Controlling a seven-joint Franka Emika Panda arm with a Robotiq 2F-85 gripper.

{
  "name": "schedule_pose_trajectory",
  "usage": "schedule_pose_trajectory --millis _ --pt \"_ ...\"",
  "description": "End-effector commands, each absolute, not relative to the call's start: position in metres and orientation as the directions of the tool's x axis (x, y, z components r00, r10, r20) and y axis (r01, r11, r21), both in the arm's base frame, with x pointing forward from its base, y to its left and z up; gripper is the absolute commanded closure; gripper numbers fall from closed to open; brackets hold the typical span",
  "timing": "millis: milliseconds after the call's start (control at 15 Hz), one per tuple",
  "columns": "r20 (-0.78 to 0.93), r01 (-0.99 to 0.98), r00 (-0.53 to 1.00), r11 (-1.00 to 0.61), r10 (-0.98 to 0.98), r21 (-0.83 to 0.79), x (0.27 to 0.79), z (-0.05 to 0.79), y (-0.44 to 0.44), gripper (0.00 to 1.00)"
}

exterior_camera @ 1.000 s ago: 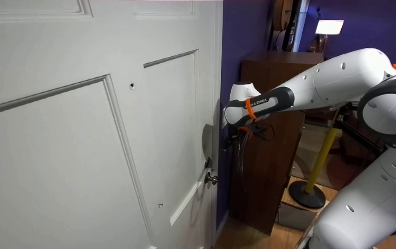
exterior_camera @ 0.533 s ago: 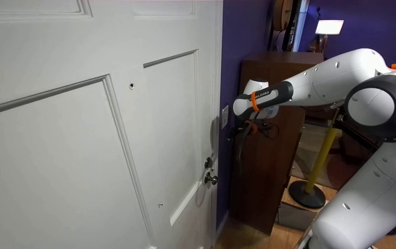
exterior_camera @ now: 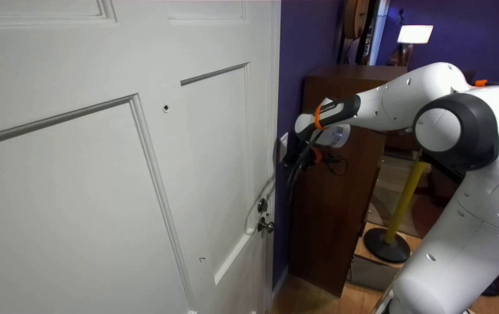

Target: Turn off the light switch

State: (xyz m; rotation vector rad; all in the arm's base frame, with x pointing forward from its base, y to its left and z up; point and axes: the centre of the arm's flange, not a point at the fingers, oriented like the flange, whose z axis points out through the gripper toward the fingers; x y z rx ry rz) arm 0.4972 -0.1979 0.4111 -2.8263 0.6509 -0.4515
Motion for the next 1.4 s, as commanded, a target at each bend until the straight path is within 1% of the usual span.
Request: schedule_pose_trajectory --millis 0,133,600,667,733,800,1000,1333 --pt "0.247 -0.392 0.855 -0.881 -0.455 -0.265 0.499 0.410 -0.198 0.00" --pt "0.248 -0.393 0.855 -0.881 -0.456 -0.265 0.500 0.410 -0.199 0.00" --pt "0.281 -0.410 0.810 -0.839 -0.515 -0.358 0.502 0.424 -0.237 0.00" --pt "0.290 -0.410 0.800 -0.832 -0.525 -0.374 0.502 0.427 -0.242 0.14" --pt "0.295 -0.411 0.793 -0.825 -0.533 -0.387 0.502 0.428 -0.247 0.26" --pt "0.300 -0.410 0.787 -0.821 -0.539 -0.398 0.502 0.430 -0.251 0.32" --pt "0.298 -0.411 0.776 -0.804 -0.556 -0.430 0.503 0.433 -0.264 0.56" --pt "0.293 -0.422 0.751 -0.772 -0.591 -0.475 0.508 0.434 -0.281 0.90"
